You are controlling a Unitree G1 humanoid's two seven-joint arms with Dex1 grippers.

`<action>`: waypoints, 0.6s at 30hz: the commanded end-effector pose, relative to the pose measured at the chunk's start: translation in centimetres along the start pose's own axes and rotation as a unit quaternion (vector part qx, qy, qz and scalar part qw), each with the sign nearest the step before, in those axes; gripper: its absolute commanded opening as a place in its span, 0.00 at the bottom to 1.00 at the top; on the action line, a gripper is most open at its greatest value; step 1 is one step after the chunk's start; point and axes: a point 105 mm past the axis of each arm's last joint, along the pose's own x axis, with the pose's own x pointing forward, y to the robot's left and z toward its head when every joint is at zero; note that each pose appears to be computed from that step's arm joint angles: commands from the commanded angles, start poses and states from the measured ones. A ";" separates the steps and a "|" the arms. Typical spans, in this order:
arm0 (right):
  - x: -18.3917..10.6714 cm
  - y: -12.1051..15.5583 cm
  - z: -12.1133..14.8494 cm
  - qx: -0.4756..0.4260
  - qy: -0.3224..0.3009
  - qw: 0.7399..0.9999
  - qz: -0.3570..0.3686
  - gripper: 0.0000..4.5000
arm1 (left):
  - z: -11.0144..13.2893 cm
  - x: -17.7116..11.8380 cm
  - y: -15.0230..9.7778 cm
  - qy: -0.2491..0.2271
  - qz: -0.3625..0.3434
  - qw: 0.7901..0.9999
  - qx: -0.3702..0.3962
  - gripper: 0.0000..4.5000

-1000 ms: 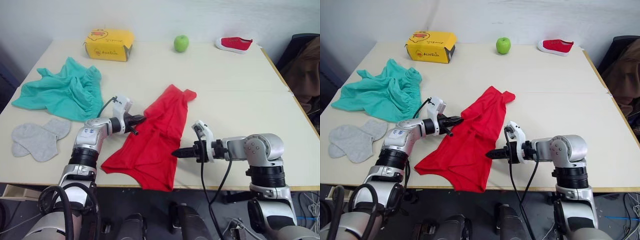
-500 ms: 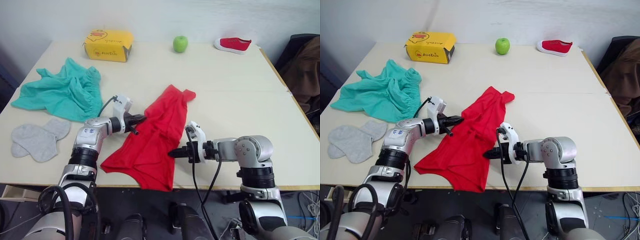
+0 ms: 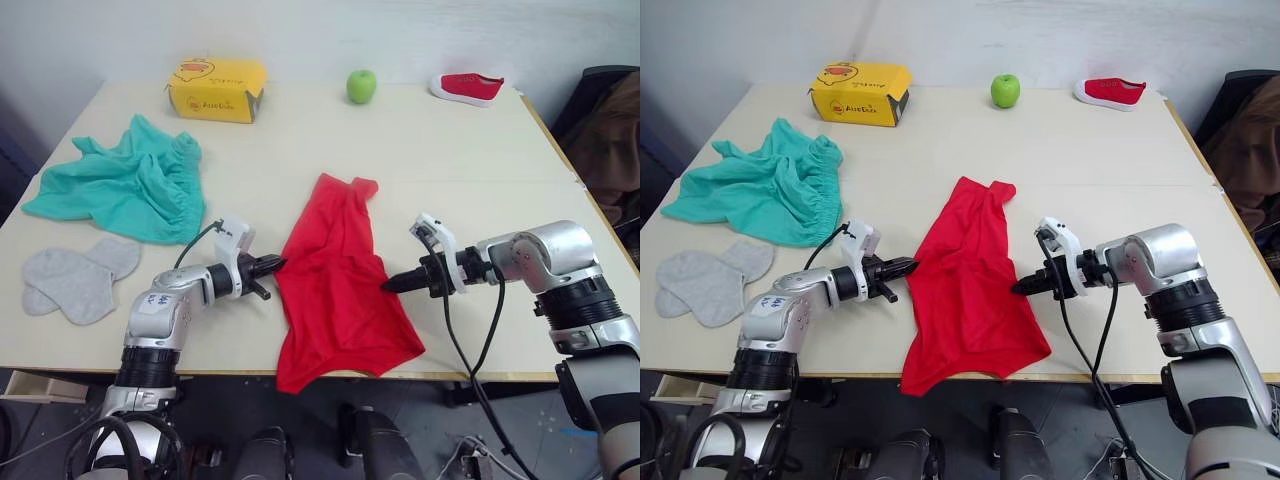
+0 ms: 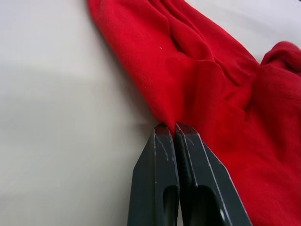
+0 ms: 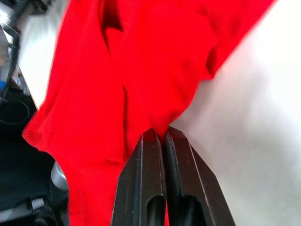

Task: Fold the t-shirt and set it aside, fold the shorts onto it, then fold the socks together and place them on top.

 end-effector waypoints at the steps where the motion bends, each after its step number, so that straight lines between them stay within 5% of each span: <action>1: 0.2 0.7 -0.4 -0.025 0.012 0.999 0.017 0.00 | 1.6 0.1 -0.4 -0.030 0.006 1.000 0.005 0.00; 5: 0.7 0.7 -0.2 -0.030 -0.005 0.999 0.011 0.00 | 1.7 0.8 0.0 -0.032 0.012 0.999 0.005 0.00; 7: 0.5 0.5 -0.1 -0.027 -0.013 1.000 0.002 0.00 | 1.9 0.9 0.5 -0.030 0.014 0.999 0.006 0.11; 13: -1.9 1.8 0.4 -0.076 -0.045 0.996 0.015 0.38 | 2.8 0.3 0.7 -0.011 -0.028 0.997 0.071 0.49; 15: -3.3 2.1 0.1 -0.156 -0.041 0.987 0.001 0.54 | 2.8 -1.2 0.0 0.008 -0.068 0.989 0.132 0.64; 18: -5.4 1.8 -1.0 -0.284 -0.024 0.958 -0.031 0.78 | 0.8 -5.1 -1.6 0.076 -0.160 0.944 0.278 0.85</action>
